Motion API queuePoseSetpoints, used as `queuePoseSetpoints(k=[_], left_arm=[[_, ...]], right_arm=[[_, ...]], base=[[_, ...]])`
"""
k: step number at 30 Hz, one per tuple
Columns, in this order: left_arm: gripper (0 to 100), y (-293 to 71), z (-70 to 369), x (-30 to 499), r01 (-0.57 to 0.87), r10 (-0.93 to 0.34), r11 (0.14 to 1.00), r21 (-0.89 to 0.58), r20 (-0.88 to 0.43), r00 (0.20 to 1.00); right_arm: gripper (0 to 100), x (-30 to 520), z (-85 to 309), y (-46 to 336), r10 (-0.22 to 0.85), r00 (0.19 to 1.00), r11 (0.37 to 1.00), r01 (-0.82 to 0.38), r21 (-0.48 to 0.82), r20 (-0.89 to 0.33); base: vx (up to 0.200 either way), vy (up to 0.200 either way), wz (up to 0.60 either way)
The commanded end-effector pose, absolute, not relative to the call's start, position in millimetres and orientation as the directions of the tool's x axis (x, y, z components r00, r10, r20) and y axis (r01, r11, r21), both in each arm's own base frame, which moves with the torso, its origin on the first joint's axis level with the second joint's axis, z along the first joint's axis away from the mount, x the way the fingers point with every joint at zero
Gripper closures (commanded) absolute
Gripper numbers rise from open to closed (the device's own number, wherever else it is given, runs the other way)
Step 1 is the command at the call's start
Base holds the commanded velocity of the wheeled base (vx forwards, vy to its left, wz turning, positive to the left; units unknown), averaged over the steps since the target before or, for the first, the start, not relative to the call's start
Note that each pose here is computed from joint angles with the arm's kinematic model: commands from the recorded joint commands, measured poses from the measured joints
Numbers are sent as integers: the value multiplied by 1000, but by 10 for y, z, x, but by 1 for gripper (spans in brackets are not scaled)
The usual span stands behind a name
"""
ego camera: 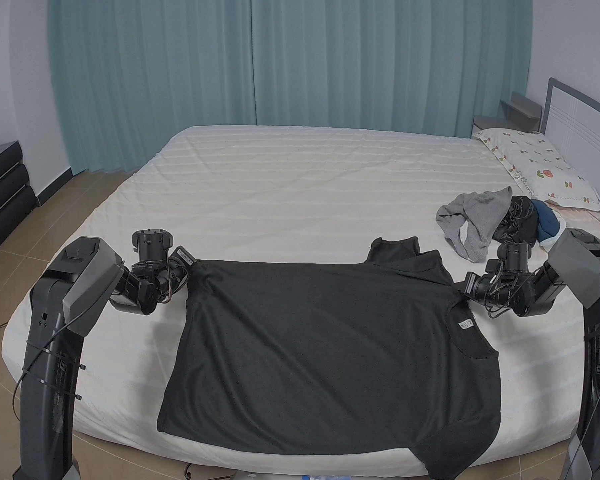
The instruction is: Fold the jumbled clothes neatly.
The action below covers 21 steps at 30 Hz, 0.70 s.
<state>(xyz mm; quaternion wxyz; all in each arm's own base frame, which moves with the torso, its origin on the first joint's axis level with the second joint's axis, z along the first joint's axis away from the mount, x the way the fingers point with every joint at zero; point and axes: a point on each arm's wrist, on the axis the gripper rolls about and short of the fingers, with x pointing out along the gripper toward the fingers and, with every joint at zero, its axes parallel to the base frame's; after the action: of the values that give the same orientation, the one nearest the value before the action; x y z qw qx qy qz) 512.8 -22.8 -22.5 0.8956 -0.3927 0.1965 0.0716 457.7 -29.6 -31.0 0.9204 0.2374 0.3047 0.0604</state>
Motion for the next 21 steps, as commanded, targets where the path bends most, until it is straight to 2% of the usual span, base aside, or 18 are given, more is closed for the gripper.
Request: queuePoseSetpoints(k=[1,8,13,21], left_arm=[[100,-233,-220,5127,-284,-27,682,-674,-411,911],[100,-241,-212,5127,-282,-28,682,-675,-409,912],[100,-248,-208,5122,-287,-29,683,-672,-418,908],[100,-279,-190,5118,-285,-33,685,-671,-419,907]], right_arm=[[0,4542,-284,-269,264,801,883,23,469,-538],[0,4694,-32,-251,270,849,873,-17,488,-454],[0,4821,101,-151,275,872,817,10,576,-406],[0,5015,-148,157,269,866,817,27,576,-422]], base=[[0,0,0],[0,0,0],[0,0,0],[0,0,0]])
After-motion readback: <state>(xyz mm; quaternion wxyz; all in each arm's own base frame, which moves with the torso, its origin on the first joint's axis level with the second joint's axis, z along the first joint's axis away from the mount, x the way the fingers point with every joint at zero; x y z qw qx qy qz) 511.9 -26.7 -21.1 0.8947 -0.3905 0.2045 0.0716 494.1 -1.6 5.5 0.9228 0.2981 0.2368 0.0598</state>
